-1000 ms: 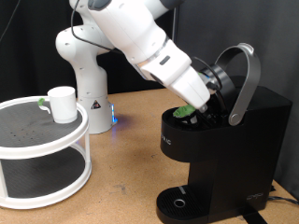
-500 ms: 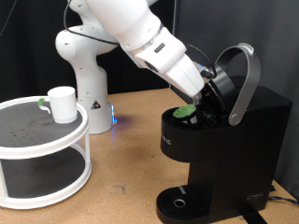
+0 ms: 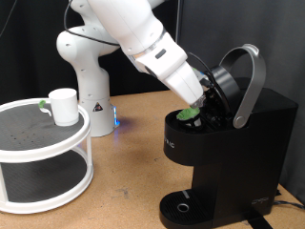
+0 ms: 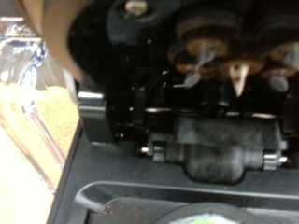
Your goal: Make a cup of coffee with the keurig machine
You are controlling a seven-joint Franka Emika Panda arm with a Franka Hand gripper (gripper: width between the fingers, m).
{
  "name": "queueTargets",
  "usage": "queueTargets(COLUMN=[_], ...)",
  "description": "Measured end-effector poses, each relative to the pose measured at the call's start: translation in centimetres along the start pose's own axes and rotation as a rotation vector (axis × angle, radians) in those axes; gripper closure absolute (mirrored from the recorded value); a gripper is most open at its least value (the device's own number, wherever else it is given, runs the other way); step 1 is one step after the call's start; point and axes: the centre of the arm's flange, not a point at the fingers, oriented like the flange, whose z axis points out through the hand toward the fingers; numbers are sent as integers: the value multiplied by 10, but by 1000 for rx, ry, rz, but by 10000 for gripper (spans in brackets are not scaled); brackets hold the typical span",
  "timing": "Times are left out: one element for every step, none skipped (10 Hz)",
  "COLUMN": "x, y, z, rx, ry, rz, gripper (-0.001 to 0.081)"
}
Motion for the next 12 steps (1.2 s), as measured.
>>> queueTargets(x=[-2, -4, -6, -7, -7, -7, -7, -6, -6, -5, -3, -2], y=[0, 1, 2, 3, 4, 5, 5, 5, 5, 5, 3, 1], z=[3, 6, 9, 12, 15, 17, 19, 21, 23, 26, 29, 31], rx=[3, 6, 3, -2, -4, -3, 0, 3, 8, 14, 28, 40], ry=[-6, -10, -12, -12, -11, -10, -9, -6, -3, 1, 10, 16], rz=[4, 8, 12, 16, 19, 21, 21, 21, 19, 13, 0, -13], gripper=[3, 3, 3, 3, 3, 3, 3, 3, 3, 3, 3, 3])
